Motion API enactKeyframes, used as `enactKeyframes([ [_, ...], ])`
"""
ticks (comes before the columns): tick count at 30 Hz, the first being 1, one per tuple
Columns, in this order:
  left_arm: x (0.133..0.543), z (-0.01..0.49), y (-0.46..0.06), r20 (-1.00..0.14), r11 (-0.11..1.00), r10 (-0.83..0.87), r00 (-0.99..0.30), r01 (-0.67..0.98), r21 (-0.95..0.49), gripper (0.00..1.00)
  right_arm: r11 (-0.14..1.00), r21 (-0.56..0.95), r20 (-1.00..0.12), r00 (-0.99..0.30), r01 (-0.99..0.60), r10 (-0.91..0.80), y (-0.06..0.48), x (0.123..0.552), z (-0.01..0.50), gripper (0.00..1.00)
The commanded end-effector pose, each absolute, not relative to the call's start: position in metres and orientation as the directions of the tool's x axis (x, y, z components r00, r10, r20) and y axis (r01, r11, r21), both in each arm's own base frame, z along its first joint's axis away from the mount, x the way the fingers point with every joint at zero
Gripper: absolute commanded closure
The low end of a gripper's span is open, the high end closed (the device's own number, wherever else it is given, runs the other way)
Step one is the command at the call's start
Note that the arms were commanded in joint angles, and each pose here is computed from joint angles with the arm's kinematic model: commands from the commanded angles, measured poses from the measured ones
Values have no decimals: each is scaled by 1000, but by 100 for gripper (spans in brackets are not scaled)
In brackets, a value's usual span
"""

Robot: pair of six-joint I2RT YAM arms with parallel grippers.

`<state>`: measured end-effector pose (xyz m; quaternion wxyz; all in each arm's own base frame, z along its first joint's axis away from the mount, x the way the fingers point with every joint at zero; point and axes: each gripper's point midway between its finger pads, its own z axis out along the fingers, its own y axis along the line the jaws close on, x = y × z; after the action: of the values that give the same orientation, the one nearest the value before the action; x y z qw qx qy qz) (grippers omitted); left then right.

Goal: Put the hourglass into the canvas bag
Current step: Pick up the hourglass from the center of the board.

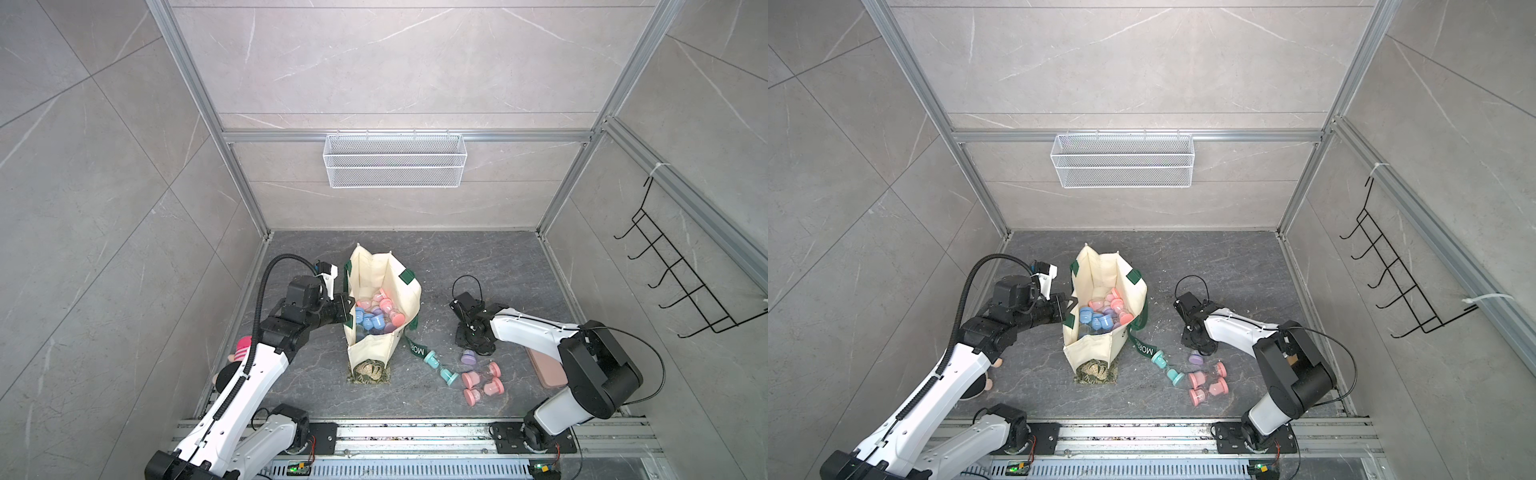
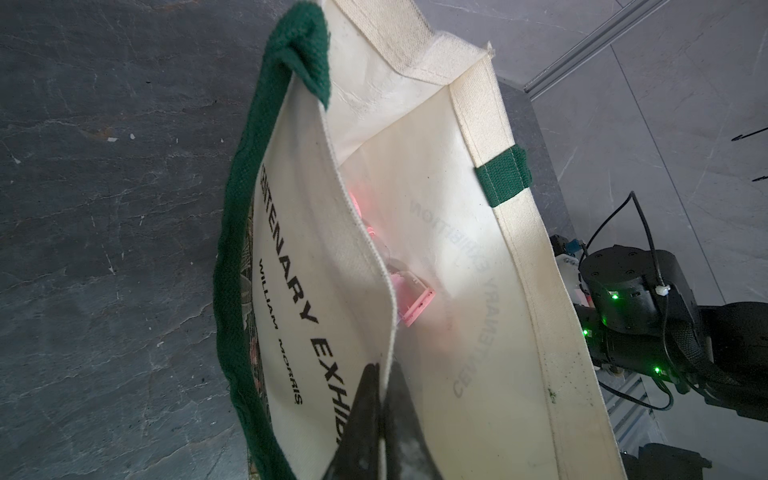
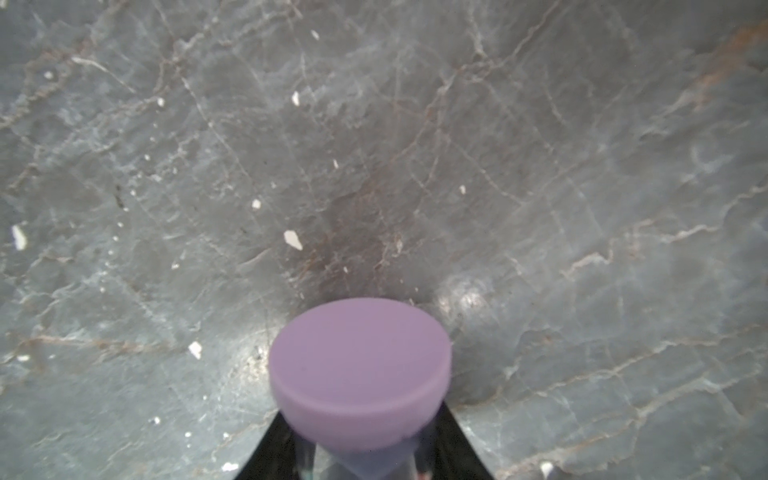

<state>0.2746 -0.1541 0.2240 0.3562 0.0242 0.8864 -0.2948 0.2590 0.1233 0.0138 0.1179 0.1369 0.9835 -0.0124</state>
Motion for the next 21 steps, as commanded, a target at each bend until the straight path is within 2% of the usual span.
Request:
enactKeyframes([
  [1, 271, 226, -159, -647, 809, -151, -747, 282, -515, 100, 967, -29, -206, -948, 254, 243, 118, 252, 9, 84],
  [10, 271, 227, -159, -650, 810, -151, -745, 284, -514, 100, 973, 13, -250, -941, 231, 227, 122, 256, 34, 99],
  [21, 271, 227, -158, -650, 811, -152, -745, 282, -513, 100, 978, 79, -329, -921, 192, 207, 128, 260, 72, 100],
])
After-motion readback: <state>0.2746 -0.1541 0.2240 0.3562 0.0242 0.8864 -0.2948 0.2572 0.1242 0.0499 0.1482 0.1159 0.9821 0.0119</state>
